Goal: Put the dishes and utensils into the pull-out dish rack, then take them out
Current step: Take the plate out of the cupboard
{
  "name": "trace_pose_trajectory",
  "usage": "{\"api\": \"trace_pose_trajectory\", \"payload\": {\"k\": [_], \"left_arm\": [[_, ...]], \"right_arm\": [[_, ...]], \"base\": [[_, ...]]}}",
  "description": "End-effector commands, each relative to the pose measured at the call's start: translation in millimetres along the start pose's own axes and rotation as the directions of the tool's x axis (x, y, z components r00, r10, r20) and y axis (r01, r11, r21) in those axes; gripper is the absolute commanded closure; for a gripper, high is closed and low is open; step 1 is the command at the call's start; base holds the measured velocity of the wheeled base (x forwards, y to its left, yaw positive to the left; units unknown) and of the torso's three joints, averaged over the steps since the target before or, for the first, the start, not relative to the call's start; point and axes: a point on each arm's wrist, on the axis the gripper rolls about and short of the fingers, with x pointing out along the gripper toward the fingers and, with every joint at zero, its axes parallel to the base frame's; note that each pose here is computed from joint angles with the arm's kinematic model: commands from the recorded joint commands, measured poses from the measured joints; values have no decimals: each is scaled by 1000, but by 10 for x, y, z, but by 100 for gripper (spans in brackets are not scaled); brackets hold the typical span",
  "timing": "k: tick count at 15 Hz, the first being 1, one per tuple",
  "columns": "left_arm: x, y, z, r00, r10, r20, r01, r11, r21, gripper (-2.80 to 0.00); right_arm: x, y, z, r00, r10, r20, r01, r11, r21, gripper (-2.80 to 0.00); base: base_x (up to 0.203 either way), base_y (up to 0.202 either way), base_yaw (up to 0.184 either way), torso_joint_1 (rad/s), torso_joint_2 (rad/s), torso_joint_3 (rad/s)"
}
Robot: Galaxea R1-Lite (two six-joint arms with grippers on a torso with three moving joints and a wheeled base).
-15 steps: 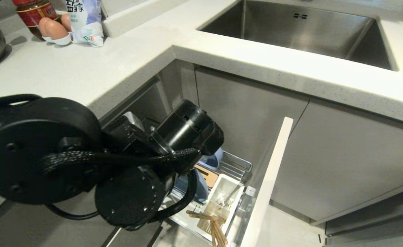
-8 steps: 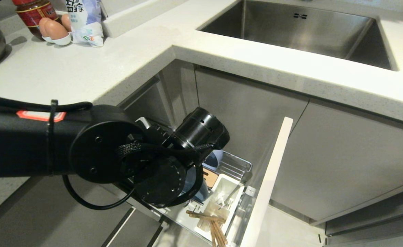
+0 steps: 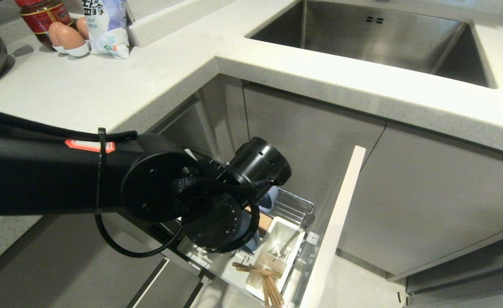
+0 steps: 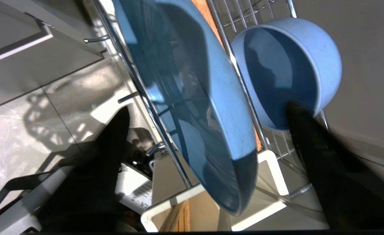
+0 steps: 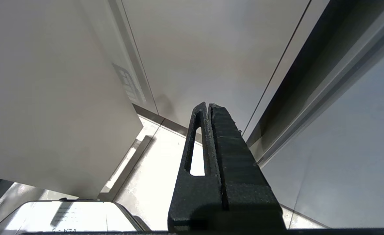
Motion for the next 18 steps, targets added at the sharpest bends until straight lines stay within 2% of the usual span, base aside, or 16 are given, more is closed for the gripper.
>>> {"api": "trace_pose_trajectory", "payload": {"k": [1, 8, 11, 14, 18], "left_arm": [[12, -9, -10, 1000, 4, 3, -4, 1000, -4, 0], [1, -23, -2, 1000, 2, 1, -2, 1000, -3, 0], [-85, 39, -5, 999, 37, -15, -36, 998, 60, 0], [-237, -32, 78, 1000, -7, 1, 7, 998, 56, 0], [-468, -42, 159, 997, -79, -2, 79, 987, 141, 0]], "right_arm": [[0, 0, 0, 1000, 0, 0, 0, 1000, 0, 0], [0, 0, 0, 1000, 0, 0, 0, 1000, 0, 0], [0, 0, 0, 1000, 0, 0, 0, 1000, 0, 0], [0, 0, 0, 1000, 0, 0, 0, 1000, 0, 0], [0, 0, 0, 1000, 0, 0, 0, 1000, 0, 0]], "base": [[0, 0, 0, 0, 0, 0], [0, 0, 0, 0, 0, 0], [0, 0, 0, 0, 0, 0], [0, 0, 0, 0, 0, 0], [0, 0, 0, 0, 0, 0]]}}
